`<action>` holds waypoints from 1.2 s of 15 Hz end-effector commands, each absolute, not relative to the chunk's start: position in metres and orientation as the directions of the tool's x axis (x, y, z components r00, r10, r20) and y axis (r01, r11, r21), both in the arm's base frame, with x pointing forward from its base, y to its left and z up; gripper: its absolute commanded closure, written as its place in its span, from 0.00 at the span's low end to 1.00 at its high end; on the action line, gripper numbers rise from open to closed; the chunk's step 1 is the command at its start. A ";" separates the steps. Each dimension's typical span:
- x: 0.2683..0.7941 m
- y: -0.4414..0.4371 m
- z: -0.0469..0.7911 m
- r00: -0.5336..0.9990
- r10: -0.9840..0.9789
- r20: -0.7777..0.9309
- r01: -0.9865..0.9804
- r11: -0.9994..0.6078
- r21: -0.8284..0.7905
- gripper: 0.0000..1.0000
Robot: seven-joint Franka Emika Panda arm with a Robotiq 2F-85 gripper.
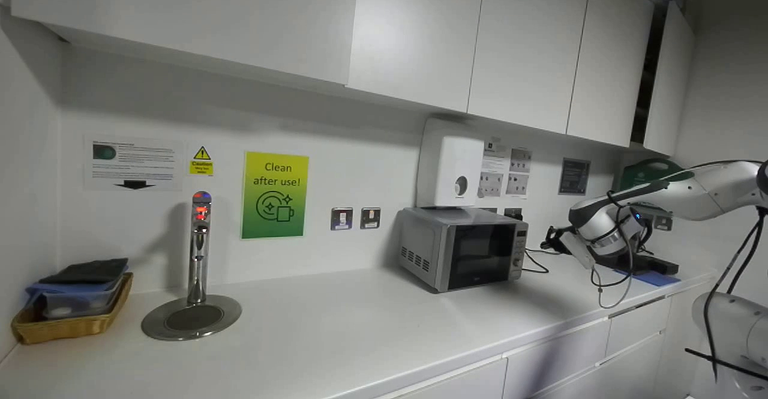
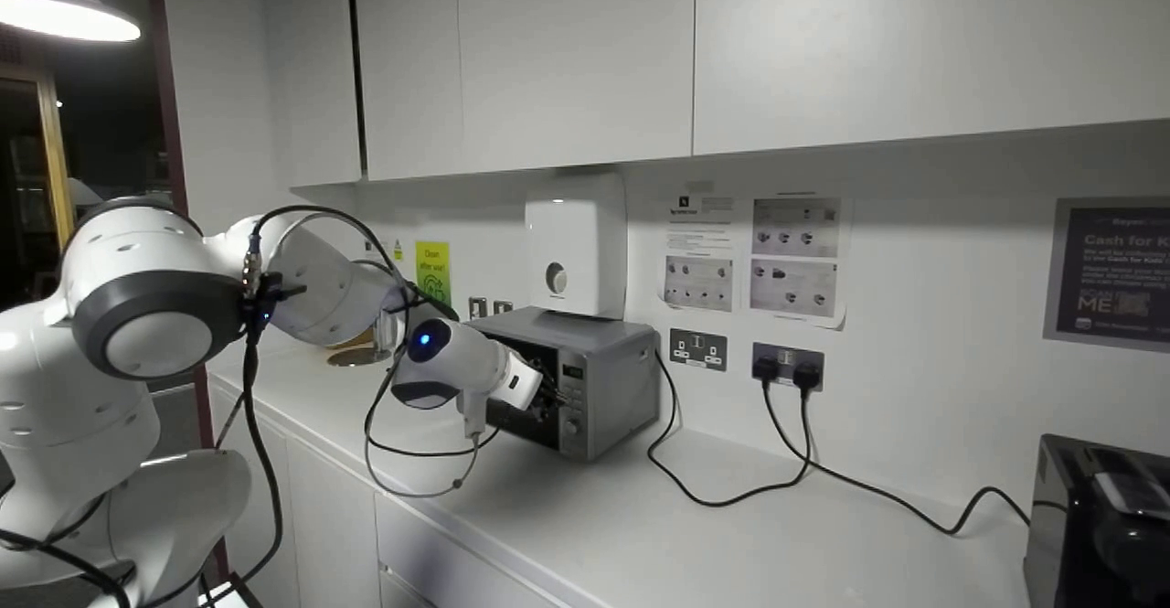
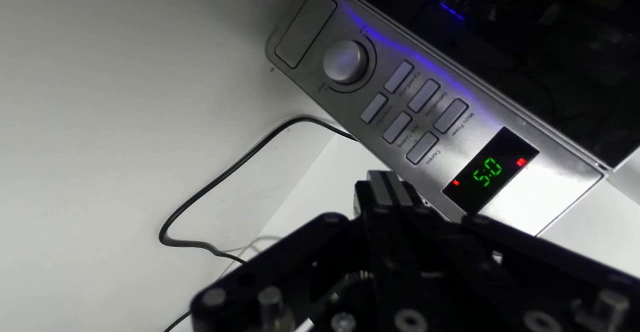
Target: Press a button on the right side of the microwave
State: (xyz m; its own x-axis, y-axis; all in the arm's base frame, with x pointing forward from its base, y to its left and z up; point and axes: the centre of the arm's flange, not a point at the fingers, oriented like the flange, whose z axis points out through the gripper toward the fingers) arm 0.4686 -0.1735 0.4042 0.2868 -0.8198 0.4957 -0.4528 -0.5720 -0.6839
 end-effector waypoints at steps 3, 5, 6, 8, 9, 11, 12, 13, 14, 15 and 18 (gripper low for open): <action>0.493 -0.172 0.379 0.266 -0.817 0.511 -0.425 -0.575 -0.699 1.00; 0.491 -0.171 0.372 0.285 -0.807 0.517 -0.426 -0.590 -0.686 1.00; 0.491 -0.170 0.370 0.294 -0.803 0.518 -0.427 -0.595 -0.681 1.00; 0.492 -0.167 0.367 0.307 -0.792 0.527 -0.412 -0.610 -0.677 1.00; 0.493 -0.166 0.366 0.310 -0.790 0.529 -0.407 -0.613 -0.677 1.00; 0.496 -0.165 0.364 0.313 -0.790 0.527 -0.406 -0.613 -0.678 1.00; 0.496 -0.165 0.362 0.317 -0.789 0.527 -0.406 -0.615 -0.676 1.00; 0.496 -0.164 0.360 0.324 -0.785 0.529 -0.406 -0.620 -0.672 1.00; 0.495 -0.163 0.357 0.331 -0.781 0.530 -0.406 -0.625 -0.667 1.00; 0.495 -0.163 0.354 0.338 -0.776 0.532 -0.405 -0.630 -0.663 1.00; 0.495 -0.160 0.348 0.351 -0.768 0.536 -0.402 -0.641 -0.654 1.00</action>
State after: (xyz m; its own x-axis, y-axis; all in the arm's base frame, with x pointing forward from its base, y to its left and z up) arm 0.4917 -0.1759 0.3806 0.3550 -0.7696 0.5308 -0.4103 -0.6384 -0.6512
